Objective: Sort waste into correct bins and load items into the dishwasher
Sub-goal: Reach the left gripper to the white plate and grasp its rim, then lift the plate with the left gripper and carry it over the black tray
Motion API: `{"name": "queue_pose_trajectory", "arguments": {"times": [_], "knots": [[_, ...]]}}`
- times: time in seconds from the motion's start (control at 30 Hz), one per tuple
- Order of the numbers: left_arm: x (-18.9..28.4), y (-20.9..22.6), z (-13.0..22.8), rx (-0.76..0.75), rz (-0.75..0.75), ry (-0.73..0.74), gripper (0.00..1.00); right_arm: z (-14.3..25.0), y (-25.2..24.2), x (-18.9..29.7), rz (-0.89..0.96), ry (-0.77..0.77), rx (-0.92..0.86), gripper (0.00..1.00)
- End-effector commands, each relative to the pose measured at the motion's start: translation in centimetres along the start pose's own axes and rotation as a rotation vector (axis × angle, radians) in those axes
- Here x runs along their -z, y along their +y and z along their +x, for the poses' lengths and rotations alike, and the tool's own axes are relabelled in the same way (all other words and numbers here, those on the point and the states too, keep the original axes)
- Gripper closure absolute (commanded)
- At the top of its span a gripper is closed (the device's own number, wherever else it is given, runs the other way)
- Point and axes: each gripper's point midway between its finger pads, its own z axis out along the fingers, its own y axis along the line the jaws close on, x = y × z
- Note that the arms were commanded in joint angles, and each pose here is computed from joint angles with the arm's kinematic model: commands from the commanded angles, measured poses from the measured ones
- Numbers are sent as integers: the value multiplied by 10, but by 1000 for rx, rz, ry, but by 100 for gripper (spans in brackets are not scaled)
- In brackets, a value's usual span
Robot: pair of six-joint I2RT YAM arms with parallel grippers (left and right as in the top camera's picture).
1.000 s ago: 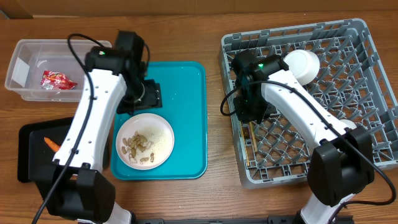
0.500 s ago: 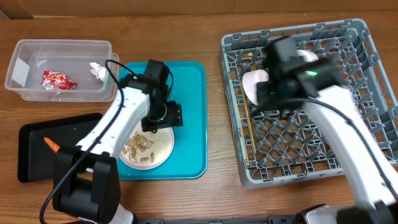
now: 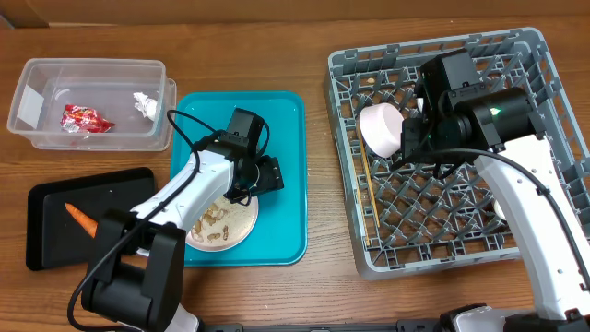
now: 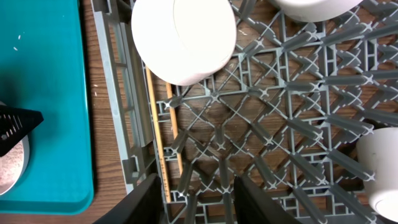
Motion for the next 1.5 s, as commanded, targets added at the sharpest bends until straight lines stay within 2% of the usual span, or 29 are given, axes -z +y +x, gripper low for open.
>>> {"name": "queue_pose_trajectory", "arguments": {"times": [0.0, 0.1, 0.23, 0.4, 0.5, 0.73, 0.97, 1.47], "knots": [[-14, 7, 6, 16, -37, 25, 28, -3, 1, 2, -8, -11, -4, 59], [-28, 13, 12, 23, -62, 67, 37, -3, 2, 2, -12, -9, -4, 59], [-37, 19, 14, 21, -87, 86, 63, -3, 2, 2, -13, -8, -4, 59], [-36, 32, 5, 13, -161, 34, 89, -2, 3, 2, -19, -7, -3, 59], [-35, 38, 0, -9, -200, 5, 95, -2, 3, 2, -22, -6, -3, 59], [-35, 39, -5, -41, -209, -15, 96, -1, 3, 2, -21, -1, -3, 59], [-28, 60, -19, -88, -338, -86, 96, 3, 2, 2, -17, 13, -3, 59], [-21, 77, 9, -157, -410, 49, 96, 3, 2, 2, -16, 16, -3, 59]]}}
